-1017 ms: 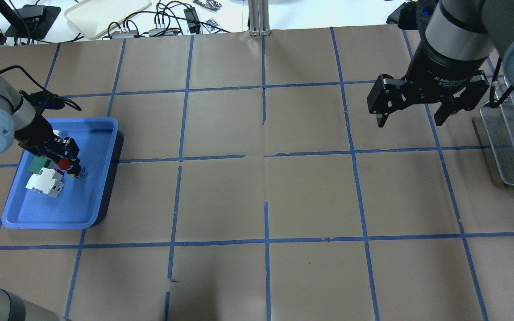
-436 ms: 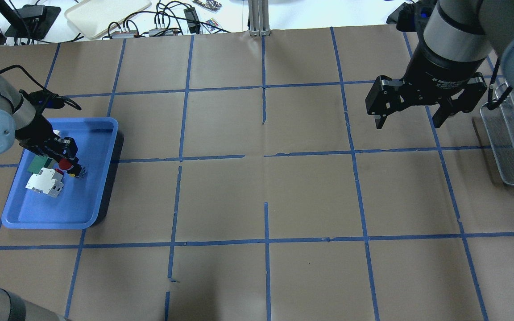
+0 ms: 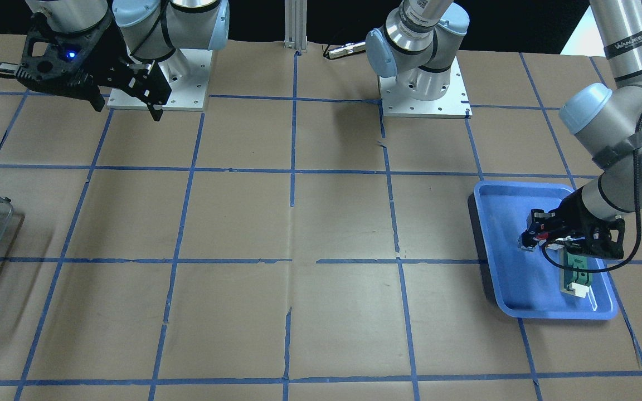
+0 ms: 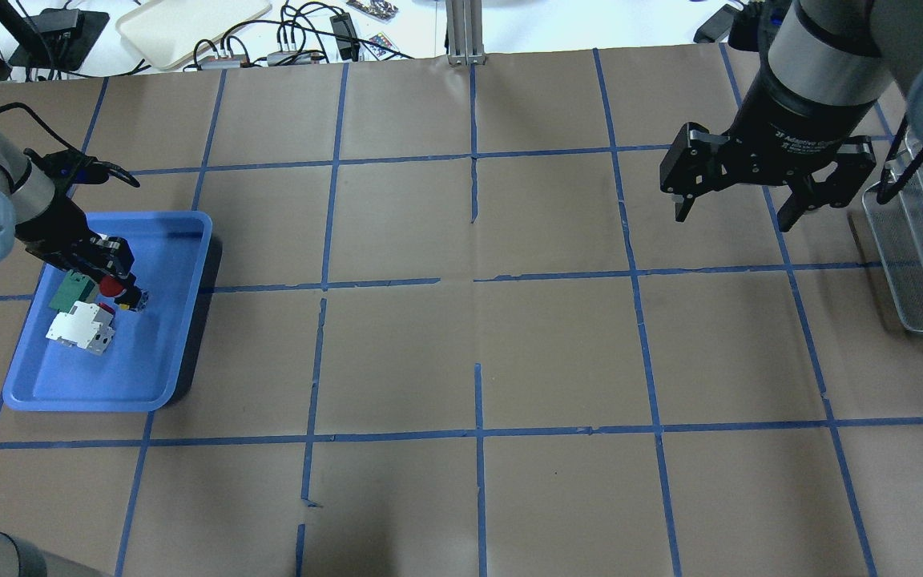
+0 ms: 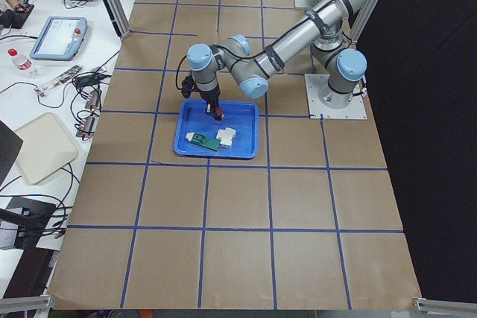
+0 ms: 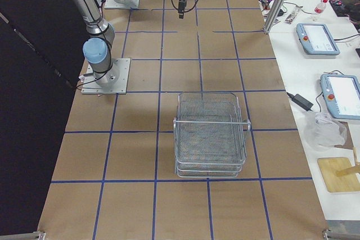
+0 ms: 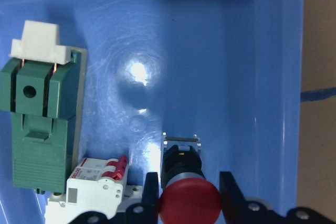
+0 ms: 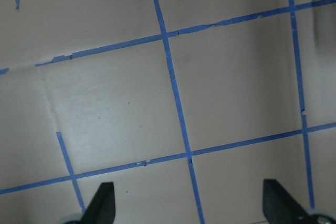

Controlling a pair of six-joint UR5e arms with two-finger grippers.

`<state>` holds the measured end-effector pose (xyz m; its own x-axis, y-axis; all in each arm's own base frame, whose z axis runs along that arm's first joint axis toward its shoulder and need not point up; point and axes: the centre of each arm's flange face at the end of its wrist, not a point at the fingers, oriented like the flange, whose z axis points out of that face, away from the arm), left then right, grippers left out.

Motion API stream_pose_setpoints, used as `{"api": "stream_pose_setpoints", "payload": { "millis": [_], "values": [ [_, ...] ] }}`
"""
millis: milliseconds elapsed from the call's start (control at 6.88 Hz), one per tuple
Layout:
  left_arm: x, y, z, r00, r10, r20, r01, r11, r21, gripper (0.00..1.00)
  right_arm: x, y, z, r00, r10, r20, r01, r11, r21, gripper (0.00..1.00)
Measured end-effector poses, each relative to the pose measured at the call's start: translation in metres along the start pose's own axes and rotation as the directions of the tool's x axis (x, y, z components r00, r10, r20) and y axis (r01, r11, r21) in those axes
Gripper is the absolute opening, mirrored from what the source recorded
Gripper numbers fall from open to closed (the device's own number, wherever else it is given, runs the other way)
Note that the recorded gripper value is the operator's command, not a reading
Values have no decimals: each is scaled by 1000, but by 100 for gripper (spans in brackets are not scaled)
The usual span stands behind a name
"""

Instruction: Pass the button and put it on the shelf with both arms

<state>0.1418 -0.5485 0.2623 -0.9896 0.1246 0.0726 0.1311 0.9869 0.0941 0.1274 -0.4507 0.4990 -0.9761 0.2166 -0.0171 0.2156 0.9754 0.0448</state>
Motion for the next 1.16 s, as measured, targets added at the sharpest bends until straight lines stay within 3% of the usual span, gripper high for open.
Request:
{"api": "stream_pose_setpoints", "payload": {
  "millis": [291,581,726,872,1162],
  "values": [
    [34,9,-30,977,-58,-206,64,998,23,16,-7,-4,5,991,95,98,-91,995,-41,100],
    [99,7,-58,879,-168,-446,190,982,6,15,-18,-9,10,955,213,209,-191,974,-120,100],
    [143,0,-70,808,-192,-557,229,974,-4,13,-24,-14,13,916,290,278,-246,952,-183,100],
    [187,-8,-80,727,-187,-660,241,971,-10,12,-23,-22,13,862,371,345,-297,922,-249,100],
    [261,-16,-99,540,-125,-832,221,975,-3,10,3,-43,9,747,500,438,-375,861,-343,100]
  ]
}}
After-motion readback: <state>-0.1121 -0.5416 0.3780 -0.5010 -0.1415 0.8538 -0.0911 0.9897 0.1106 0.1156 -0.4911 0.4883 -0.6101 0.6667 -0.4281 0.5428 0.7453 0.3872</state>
